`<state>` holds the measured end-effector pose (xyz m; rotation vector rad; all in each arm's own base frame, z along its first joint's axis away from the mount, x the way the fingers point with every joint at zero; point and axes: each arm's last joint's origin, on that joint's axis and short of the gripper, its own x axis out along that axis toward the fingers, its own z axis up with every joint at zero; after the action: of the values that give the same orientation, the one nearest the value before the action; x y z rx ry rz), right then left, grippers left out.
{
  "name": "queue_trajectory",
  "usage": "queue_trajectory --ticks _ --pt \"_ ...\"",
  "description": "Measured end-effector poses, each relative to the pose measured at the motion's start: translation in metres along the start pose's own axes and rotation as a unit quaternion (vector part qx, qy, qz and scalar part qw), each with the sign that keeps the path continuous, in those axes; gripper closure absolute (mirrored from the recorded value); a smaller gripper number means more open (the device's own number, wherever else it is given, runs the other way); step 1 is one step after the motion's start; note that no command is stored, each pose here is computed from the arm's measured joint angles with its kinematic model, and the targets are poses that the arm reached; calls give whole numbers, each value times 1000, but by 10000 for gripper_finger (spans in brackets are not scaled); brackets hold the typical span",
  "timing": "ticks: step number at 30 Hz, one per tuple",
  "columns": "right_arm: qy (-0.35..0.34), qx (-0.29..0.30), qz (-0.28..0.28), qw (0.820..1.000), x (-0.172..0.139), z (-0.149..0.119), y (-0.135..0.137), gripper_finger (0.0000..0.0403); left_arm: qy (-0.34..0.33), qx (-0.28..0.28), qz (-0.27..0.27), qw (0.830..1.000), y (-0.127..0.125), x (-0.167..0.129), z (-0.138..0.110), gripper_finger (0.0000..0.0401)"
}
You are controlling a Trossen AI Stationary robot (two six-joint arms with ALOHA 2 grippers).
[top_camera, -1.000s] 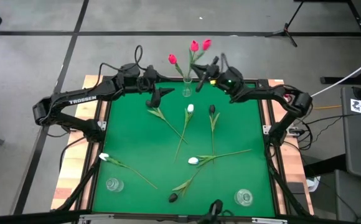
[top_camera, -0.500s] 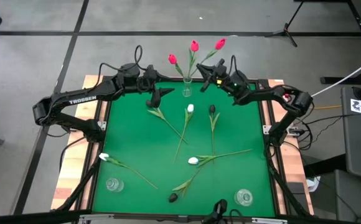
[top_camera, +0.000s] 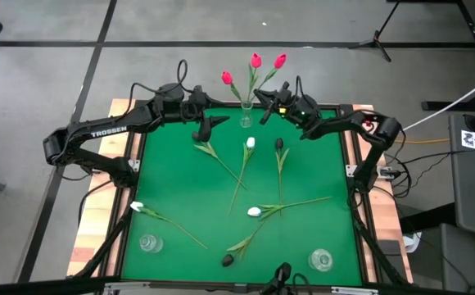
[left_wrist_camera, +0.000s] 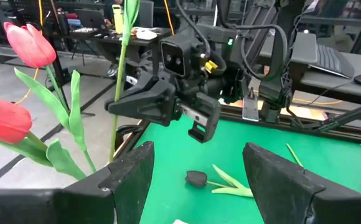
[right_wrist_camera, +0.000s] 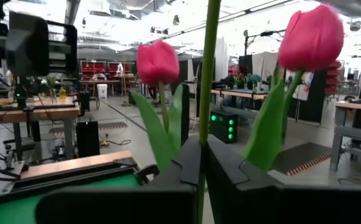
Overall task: Sort flowers into vase by color
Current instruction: Put the red tulip into the top transparent vase
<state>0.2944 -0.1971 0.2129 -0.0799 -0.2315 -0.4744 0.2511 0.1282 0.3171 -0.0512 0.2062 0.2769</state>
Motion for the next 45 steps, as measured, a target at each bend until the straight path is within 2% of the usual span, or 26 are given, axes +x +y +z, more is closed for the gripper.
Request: queue_trajectory --ticks 8,14,21,24,32,35,41,45 --pt "19 16 8 1000 8 -16 1 391 0 0 0 1000 0 0 0 157" --pt "21 22 11 999 13 -18 0 391 1 0 0 1000 0 0 0 157" --pt "60 28 10 998 12 -25 0 384 2 0 0 1000 0 0 0 157" --pt "65 28 10 997 12 -26 0 356 2 0 0 1000 0 0 0 157" --pt "67 30 10 997 11 -26 0 237 2 0 0 1000 0 0 0 157" --pt "66 36 11 997 11 -26 1 208 2 0 0 1000 0 0 0 157" --pt "65 44 20 997 11 -24 1 193 6 -1 0 1000 0 0 -1 157" --pt "54 42 39 997 11 -12 2 192 44 -9 -1 999 0 0 -9 157"
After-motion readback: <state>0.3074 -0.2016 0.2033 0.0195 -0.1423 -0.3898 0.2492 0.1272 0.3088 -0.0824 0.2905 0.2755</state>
